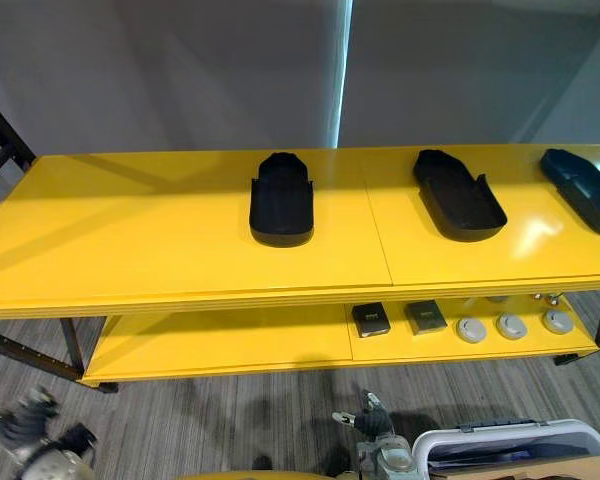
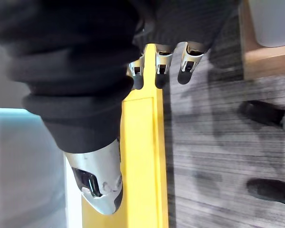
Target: Walk over and take plastic housings, then place them on the shelf
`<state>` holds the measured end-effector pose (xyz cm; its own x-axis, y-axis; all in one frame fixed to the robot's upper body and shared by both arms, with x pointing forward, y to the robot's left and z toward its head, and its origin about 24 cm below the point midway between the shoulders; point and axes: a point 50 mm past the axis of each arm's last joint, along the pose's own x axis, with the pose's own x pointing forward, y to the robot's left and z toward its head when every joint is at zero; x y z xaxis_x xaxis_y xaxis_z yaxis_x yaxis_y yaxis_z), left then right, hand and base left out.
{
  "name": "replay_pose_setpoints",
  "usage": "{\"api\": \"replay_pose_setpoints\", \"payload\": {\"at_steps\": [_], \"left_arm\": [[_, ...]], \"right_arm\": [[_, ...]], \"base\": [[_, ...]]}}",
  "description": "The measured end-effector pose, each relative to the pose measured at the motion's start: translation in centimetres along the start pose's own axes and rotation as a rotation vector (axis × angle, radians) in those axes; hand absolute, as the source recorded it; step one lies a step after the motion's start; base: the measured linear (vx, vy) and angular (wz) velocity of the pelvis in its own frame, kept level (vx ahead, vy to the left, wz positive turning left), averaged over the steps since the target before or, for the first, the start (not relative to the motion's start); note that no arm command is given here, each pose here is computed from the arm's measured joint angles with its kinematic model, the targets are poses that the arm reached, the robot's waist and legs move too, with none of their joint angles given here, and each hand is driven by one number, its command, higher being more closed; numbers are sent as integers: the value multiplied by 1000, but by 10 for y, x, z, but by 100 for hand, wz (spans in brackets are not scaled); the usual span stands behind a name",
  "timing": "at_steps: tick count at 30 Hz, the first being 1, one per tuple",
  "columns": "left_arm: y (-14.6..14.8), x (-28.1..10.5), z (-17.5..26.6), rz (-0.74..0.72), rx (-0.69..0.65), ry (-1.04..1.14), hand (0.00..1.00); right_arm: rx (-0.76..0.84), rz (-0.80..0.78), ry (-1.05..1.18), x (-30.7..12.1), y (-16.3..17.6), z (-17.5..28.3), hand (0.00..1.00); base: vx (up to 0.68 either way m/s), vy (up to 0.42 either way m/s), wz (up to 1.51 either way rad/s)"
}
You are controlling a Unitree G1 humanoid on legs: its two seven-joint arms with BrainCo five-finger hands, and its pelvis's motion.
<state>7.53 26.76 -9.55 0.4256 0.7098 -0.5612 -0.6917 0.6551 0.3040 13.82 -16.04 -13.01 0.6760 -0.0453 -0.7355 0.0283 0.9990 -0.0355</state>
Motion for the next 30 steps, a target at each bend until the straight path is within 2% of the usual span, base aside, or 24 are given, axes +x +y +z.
{"api": "replay_pose_setpoints", "payload": {"at_steps": [2,8,15,22,30], "left_arm": [[-24,-8,-25,-120,36,106,0],[-58,-14,-35,-269,96,153,0],[-77,-18,-32,-353,158,130,0],[-75,-10,-22,-361,194,86,0],[-97,-15,-12,-429,193,45,0]], "right_arm": [[4,-7,4,-2,-1,-3,0],[19,-51,23,-4,-8,-8,0],[39,-104,45,-4,-16,-13,0],[42,-115,32,-2,-17,-9,0],[33,-134,-18,5,-23,9,0]], "base": [[-15,13,-12],[-6,1,-8],[34,-9,-12],[39,-42,-16],[10,-36,-20]]}}
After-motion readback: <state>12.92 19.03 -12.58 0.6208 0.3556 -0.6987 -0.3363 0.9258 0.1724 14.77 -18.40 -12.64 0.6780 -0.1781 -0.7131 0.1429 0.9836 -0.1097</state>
